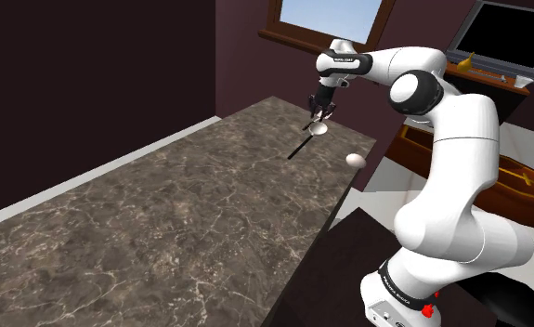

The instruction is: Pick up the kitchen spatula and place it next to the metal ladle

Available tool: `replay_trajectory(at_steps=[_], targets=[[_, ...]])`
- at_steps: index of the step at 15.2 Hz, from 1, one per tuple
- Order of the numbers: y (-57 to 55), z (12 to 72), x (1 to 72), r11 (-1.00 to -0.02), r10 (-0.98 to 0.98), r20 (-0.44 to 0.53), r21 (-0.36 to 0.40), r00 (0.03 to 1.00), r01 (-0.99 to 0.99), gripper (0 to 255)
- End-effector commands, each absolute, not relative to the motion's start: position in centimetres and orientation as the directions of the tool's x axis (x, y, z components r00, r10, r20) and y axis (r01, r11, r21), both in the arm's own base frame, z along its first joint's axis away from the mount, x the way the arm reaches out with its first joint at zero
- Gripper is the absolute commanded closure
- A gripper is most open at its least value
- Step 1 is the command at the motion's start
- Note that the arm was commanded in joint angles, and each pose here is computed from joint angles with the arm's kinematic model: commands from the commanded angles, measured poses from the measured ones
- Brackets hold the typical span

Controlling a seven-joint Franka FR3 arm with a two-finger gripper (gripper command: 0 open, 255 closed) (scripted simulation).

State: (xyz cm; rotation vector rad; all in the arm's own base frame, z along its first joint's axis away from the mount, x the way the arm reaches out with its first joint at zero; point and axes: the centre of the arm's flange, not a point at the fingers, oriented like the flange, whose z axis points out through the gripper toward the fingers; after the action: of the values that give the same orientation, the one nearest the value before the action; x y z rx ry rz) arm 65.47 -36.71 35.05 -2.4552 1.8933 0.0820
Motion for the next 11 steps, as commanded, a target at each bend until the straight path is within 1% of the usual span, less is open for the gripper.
replay_trajectory(at_steps=[1,5,9,11], targets=[[-36.7,35.1,65.5,-0.254,-0.965,-0.066,0.001,0.254,-0.967,0],[-36.7,35.1,65.5,-0.254,-0.965,-0.066,0.001,0.254,-0.967,0],[-37.0,40.0,65.6,-0.254,-0.965,-0.066,0.0,0.254,-0.967,0],[-37.0,40.0,65.6,-0.254,-0.965,-0.066,0.0,0.254,-0.967,0]])
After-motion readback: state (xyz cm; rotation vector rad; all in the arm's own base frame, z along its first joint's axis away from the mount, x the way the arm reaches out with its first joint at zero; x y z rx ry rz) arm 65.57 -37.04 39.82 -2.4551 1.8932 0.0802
